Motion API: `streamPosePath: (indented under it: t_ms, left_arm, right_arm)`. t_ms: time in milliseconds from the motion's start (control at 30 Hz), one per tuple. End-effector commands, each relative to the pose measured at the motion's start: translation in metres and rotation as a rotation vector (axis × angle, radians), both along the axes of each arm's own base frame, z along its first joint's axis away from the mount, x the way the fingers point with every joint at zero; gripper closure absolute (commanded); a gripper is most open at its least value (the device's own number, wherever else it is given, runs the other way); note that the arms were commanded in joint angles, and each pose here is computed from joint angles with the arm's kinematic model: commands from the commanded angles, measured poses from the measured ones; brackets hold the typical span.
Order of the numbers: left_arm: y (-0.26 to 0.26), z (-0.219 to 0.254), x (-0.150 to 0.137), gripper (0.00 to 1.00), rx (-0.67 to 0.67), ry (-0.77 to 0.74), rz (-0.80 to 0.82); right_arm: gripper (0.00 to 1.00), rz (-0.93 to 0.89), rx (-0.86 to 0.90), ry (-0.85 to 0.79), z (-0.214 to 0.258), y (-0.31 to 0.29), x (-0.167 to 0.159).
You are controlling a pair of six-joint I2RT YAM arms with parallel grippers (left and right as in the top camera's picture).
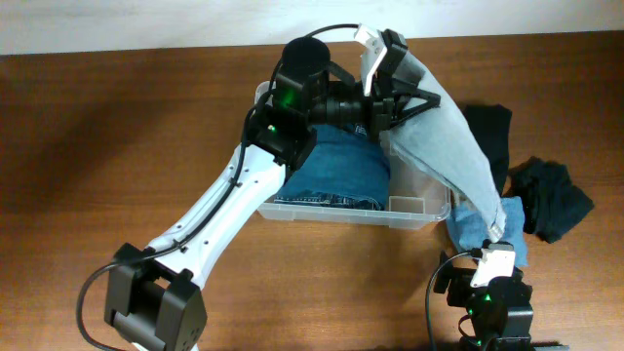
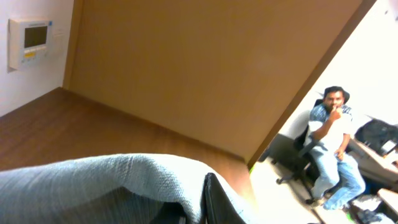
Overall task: Pack container
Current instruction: 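Carry the light-blue jeans over the bin with the left gripper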
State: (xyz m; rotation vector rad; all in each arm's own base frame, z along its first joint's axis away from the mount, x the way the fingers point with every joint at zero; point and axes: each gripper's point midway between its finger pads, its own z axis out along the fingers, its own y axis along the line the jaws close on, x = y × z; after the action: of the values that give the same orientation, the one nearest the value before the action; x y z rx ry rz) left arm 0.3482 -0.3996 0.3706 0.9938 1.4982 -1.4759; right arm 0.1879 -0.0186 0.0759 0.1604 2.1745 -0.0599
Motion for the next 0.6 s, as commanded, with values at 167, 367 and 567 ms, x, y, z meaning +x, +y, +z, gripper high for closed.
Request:
streamPosePath:
  t_ms: [167, 367, 567]
  left_arm:
    - [0.018, -0.021, 0.039, 1.0, 0.024, -0.141, 0.038]
    - [0.016, -0.062, 0.044, 1.0, 0.055, -0.093, -0.044]
    - [0.046, -0.091, 0.057, 1.0, 0.099, 0.055, -0.07]
  right_arm:
    - [0.02, -0.01, 0.005, -0.002, -0.001, -0.001, 0.0]
    - [0.02, -0.01, 0.005, -0.002, -0.001, -0.001, 0.0]
    - [0.02, -0.01, 0.005, -0.002, -0.001, -0.001, 0.0]
